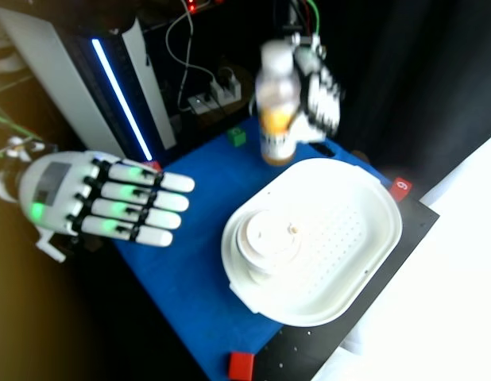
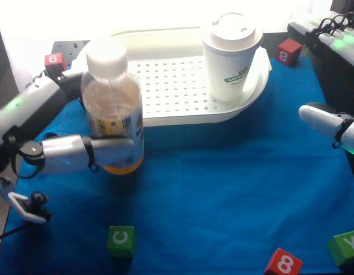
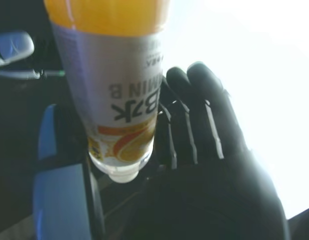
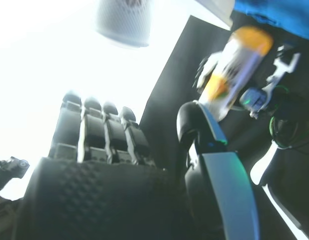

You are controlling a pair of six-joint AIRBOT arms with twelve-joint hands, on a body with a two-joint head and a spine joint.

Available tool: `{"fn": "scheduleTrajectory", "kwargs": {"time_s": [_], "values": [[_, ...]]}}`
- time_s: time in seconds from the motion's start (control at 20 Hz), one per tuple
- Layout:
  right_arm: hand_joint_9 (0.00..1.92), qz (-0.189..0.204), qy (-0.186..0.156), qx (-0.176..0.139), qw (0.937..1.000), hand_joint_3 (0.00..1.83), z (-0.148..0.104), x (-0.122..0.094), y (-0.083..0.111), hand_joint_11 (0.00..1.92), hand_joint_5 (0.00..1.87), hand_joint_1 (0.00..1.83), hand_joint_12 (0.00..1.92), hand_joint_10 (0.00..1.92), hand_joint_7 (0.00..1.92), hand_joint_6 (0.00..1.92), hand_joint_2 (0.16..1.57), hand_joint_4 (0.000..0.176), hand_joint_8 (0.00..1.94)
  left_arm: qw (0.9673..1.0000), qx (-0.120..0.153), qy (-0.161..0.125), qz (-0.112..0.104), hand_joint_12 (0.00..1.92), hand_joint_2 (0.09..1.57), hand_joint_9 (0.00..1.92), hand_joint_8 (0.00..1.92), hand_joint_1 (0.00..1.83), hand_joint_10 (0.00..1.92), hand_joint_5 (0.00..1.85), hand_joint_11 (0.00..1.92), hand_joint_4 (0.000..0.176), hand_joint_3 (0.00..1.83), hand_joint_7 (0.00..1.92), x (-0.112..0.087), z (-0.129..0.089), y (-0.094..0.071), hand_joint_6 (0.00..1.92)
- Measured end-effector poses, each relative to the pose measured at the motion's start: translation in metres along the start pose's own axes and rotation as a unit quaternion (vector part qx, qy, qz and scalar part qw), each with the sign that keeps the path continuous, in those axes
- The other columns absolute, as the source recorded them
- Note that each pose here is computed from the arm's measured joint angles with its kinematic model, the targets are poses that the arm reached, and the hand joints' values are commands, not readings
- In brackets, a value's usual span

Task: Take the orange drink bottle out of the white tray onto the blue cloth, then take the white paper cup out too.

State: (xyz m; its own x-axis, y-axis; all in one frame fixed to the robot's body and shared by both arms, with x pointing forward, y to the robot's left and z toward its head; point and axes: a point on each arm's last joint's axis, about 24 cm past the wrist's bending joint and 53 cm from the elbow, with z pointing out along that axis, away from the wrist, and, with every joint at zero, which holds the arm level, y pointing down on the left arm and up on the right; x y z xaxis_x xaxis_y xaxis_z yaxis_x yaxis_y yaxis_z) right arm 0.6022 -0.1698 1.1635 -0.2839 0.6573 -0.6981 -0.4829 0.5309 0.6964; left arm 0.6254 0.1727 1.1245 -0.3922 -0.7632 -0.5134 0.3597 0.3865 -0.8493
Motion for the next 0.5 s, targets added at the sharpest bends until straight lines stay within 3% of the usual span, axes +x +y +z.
{"fn": "scheduleTrajectory", "kwargs": {"time_s": [0.05,0.1,0.2,0.25,0.3,0.35,0.4,0.45,0.5], "values": [[0.00,0.000,0.001,-0.001,1.0000,0.00,0.000,0.000,0.000,0.00,0.00,0.49,0.00,0.00,0.00,0.00,1.37,0.000,0.00,1.0000,-0.005,0.003,-0.002,1.61,1.19,0.16,0.46,0.81,1.03,0.36,0.03,0.000,0.00,0.33,0.002,-0.001,0.003,0.25],[0.00,0.000,0.001,-0.001,1.0000,0.00,0.000,0.001,0.001,0.00,0.00,0.49,0.00,0.00,0.00,0.00,1.37,0.000,0.00,1.0000,-0.008,0.003,-0.005,1.41,1.17,0.13,0.24,0.76,0.78,0.34,0.00,0.038,0.00,0.32,0.001,-0.003,0.005,0.14],[0.00,-0.001,0.001,-0.001,1.0000,0.00,0.000,0.000,0.001,0.00,0.00,0.51,0.00,0.00,0.00,0.00,1.37,0.000,0.00,0.9999,-0.011,-0.001,-0.007,0.98,1.17,0.08,0.02,0.65,0.28,0.22,0.00,0.089,0.00,0.17,0.000,-0.006,0.008,0.02],[0.00,-0.001,0.001,-0.001,1.0000,0.00,0.000,0.000,0.001,0.00,0.00,0.47,0.00,0.00,0.00,0.00,1.38,0.000,0.00,0.9998,-0.016,-0.002,-0.009,0.47,1.15,0.02,0.00,0.59,0.05,0.15,0.00,0.138,0.00,0.03,-0.001,-0.010,0.009,0.01],[0.00,0.000,0.001,-0.001,1.0000,0.00,0.000,0.000,0.000,0.00,0.00,0.47,0.00,0.00,0.00,0.00,1.38,0.000,0.00,0.9998,-0.019,-0.001,-0.008,0.47,1.15,0.02,0.00,0.59,0.05,0.15,0.00,0.138,0.00,0.03,-0.001,-0.013,0.010,0.01],[0.00,0.000,-0.001,0.001,1.0000,0.00,0.000,0.000,0.000,0.02,0.00,0.46,0.01,0.00,0.00,0.00,1.38,0.000,0.00,0.9997,-0.023,-0.004,-0.007,0.09,1.13,0.00,0.00,0.57,0.01,0.09,0.00,0.125,0.00,0.01,-0.002,-0.018,0.011,0.02],[0.00,0.002,-0.006,0.001,1.0000,0.00,0.000,-0.003,-0.001,0.00,0.00,0.52,0.00,0.00,0.00,0.00,1.38,0.000,0.00,0.9996,-0.022,-0.015,-0.005,0.00,1.11,0.00,0.00,0.53,0.00,0.01,0.00,0.113,0.00,0.00,-0.008,-0.022,0.010,0.00],[0.00,0.002,-0.008,0.001,1.0000,0.00,0.000,-0.004,0.000,0.02,0.00,0.50,0.01,0.00,0.00,0.00,1.37,0.000,0.00,0.9996,-0.022,-0.019,-0.004,0.00,1.10,0.00,0.00,0.54,0.00,0.00,0.00,0.131,0.00,0.00,-0.012,-0.025,0.010,0.00],[0.00,0.001,-0.011,-0.001,0.9999,0.00,0.000,-0.006,0.001,0.02,0.00,0.50,0.01,0.00,0.00,0.00,1.37,0.000,0.00,0.9993,-0.027,-0.027,0.002,0.00,1.09,0.00,0.00,0.52,0.00,0.00,0.00,0.139,0.00,0.00,-0.017,-0.030,0.012,0.00]]}}
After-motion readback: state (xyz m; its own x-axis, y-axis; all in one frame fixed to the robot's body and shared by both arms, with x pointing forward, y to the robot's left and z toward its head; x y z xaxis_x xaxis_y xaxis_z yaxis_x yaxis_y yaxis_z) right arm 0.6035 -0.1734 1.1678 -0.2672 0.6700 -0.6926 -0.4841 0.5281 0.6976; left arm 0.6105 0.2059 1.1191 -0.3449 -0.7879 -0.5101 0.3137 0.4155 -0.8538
